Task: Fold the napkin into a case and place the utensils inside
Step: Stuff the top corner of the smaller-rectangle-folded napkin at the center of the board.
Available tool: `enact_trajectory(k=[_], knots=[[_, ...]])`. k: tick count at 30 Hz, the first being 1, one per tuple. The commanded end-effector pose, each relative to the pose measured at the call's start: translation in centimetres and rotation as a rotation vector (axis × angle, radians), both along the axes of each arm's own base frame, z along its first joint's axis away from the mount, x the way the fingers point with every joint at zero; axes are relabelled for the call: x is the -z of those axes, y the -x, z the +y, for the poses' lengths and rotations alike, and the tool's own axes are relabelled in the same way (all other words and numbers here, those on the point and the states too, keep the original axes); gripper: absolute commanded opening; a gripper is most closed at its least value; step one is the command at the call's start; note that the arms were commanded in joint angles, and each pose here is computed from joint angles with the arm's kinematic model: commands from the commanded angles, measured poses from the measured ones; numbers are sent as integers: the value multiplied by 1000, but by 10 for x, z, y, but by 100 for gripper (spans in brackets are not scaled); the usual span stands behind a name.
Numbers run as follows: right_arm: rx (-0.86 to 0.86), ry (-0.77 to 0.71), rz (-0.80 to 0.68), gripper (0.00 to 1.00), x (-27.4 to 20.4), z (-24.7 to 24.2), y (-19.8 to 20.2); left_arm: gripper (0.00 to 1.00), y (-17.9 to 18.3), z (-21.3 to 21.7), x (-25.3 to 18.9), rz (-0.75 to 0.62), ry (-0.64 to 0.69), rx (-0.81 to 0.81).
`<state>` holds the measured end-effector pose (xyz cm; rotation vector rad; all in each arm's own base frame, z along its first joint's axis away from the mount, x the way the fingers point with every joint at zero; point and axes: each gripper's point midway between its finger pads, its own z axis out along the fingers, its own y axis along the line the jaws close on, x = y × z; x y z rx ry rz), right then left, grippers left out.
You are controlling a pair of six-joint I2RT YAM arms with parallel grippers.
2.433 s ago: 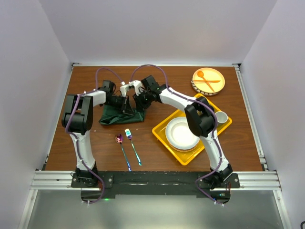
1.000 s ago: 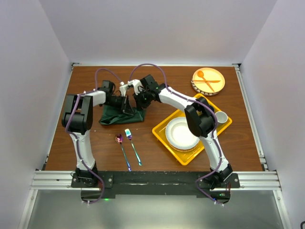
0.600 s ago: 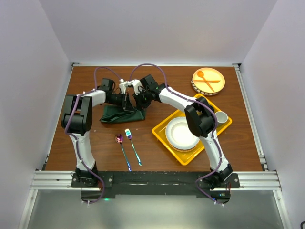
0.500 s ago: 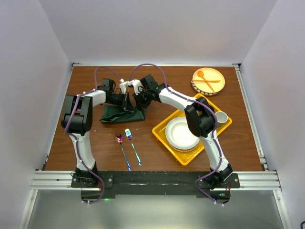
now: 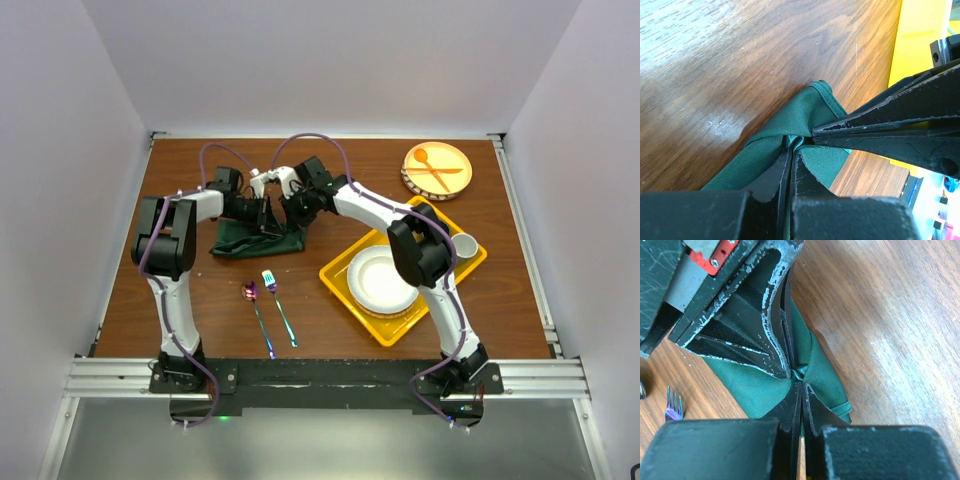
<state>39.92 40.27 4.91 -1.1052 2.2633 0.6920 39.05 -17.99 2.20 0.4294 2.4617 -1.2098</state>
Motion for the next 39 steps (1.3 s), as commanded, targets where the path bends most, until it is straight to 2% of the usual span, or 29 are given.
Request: enact_trajectory(k=[1, 11, 24, 30, 39], knots=[[3, -87, -92, 0, -60, 6, -12, 0, 3, 22, 35, 62, -131, -54], [30, -119, -87, 0, -73, 1, -18, 0, 6, 27, 41, 88, -154, -61], [-28, -153, -51, 0, -80, 4, -4, 0, 8, 28, 45, 122, -151, -70], [-60, -101, -14, 0, -57, 2, 10, 0, 3, 19, 26, 99, -77, -73], [-66, -70, -12, 0, -35, 4, 9, 0, -8, -6, -19, 31, 61, -54]])
